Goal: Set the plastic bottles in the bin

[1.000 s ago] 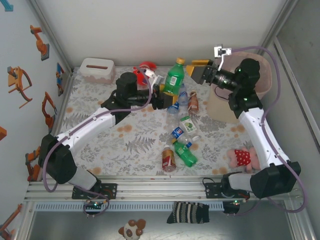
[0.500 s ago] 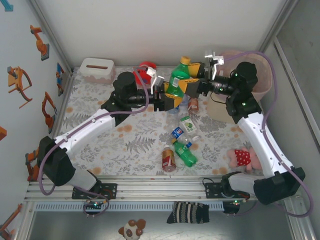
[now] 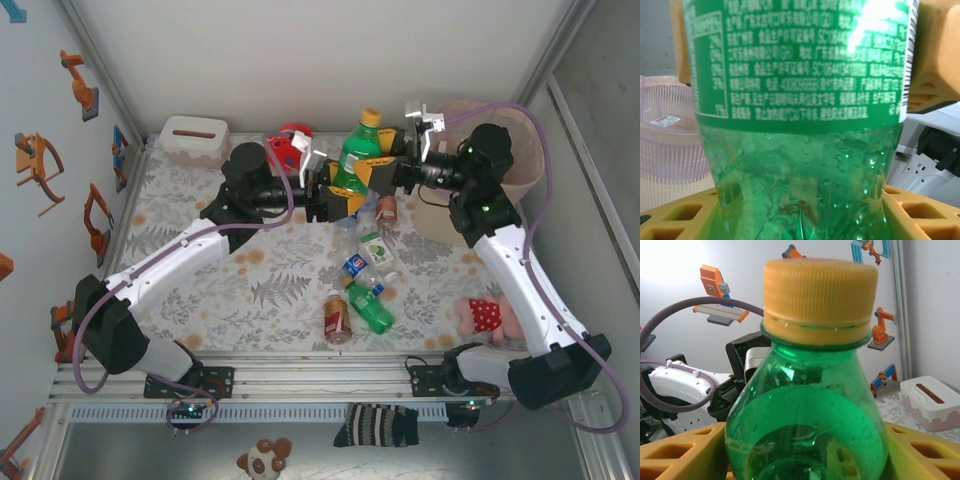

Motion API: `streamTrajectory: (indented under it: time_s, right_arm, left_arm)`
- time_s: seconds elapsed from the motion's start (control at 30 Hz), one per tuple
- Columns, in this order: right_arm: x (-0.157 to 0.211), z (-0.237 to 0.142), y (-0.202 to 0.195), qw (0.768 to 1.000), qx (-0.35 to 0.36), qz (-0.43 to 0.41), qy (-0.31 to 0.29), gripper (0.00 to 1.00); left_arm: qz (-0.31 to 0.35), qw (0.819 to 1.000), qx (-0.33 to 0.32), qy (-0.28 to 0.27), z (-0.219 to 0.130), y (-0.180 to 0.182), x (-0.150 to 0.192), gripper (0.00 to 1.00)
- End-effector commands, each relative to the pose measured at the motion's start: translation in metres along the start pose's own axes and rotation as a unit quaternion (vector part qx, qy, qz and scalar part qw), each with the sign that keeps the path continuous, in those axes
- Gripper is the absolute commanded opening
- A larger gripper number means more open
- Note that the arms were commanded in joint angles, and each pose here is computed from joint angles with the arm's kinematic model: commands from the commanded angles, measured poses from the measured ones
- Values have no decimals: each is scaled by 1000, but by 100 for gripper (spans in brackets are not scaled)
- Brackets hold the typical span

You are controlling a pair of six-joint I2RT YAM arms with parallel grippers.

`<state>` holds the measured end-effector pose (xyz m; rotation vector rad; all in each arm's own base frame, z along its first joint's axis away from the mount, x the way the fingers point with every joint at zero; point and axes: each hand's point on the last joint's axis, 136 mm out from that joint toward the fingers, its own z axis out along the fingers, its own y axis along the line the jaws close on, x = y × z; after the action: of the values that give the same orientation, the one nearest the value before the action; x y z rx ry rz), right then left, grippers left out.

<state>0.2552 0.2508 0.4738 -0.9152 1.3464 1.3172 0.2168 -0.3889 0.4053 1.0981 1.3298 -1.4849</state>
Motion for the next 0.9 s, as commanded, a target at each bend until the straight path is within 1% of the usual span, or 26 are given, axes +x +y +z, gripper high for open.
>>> streamTrajectory:
  time_s: [0.0, 0.2, 0.3, 0.37, 0.47, 0.57, 0.63, 0.87]
  right_arm:
    - [-17, 2, 12, 999, -12, -29, -14, 70]
    - [-19, 3, 10, 999, -5, -29, -17, 63]
    - [-20, 3, 9, 999, -1, -26, -18, 59]
    - [-21, 2, 9, 999, 3, -26, -20, 58]
    - [-24, 1, 7, 999, 15, -32, -23, 57]
    - [-27, 0, -2, 998, 48, -31, -21, 53]
    - [-30, -2, -8, 997, 73, -32, -21, 53]
    - [-48, -16, -39, 985, 171, -15, -20, 52]
  left_arm:
    - [33, 999, 24, -25, -6, -24, -28, 47]
    - [31, 999, 20, -23, -6, -22, -25, 48]
    - [30, 999, 13, -22, -6, -20, -25, 50]
    - [29, 999, 8, -23, -7, -19, -24, 56]
    - [26, 999, -2, -27, -10, -16, -24, 66]
    - [27, 999, -19, -31, -16, -13, -21, 71]
    - [25, 999, -33, -32, -20, -10, -18, 74]
    - [16, 997, -76, -10, -32, -1, 4, 75]
